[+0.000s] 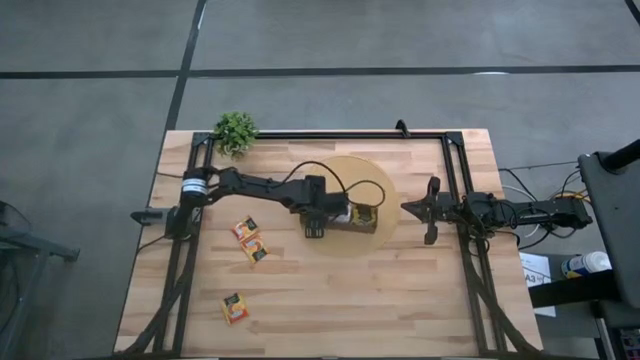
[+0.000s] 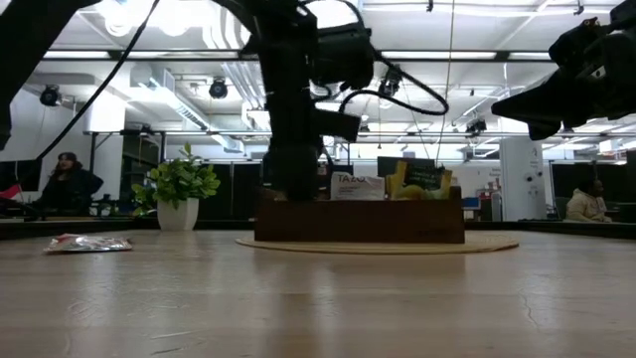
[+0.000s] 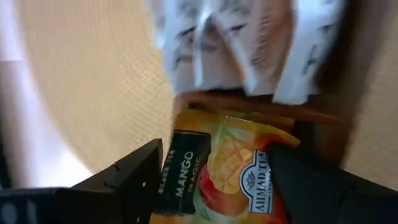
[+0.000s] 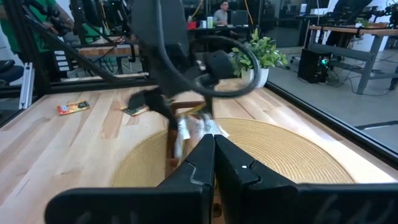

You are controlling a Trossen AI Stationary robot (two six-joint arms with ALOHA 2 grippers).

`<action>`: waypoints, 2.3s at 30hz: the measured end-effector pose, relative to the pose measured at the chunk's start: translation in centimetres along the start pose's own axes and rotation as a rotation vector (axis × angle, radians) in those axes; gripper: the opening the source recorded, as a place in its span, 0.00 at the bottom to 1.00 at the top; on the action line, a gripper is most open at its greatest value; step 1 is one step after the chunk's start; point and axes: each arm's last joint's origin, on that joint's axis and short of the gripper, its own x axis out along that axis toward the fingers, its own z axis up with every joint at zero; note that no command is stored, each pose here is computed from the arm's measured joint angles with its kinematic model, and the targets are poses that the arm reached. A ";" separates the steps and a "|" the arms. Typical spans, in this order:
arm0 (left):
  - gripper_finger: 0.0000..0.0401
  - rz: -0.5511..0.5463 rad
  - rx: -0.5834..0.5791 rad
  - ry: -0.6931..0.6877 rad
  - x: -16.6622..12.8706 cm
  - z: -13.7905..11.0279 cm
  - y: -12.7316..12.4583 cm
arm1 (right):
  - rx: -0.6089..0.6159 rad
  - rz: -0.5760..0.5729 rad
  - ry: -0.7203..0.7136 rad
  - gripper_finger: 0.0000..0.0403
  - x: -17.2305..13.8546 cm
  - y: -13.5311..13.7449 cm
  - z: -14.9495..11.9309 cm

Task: Pick & Place Tea
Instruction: Put the orange tea bag into the left section of the wooden organizer

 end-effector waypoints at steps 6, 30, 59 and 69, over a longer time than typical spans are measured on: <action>0.71 -0.162 -0.052 -0.091 -4.9 1.2 1.3 | 0.000 0.000 0.000 0.02 0.0 0.0 0.0; 0.71 -0.306 -0.251 0.075 -6.4 -1.3 2.5 | 0.000 0.000 -0.001 0.02 0.0 0.0 0.0; 0.71 -0.400 -0.331 0.250 -12.2 -7.5 3.6 | 0.000 0.000 0.000 0.02 0.0 0.0 0.0; 0.71 -0.668 -0.249 0.523 -7.7 -11.5 0.8 | 0.000 0.000 -0.001 0.02 0.0 0.0 0.0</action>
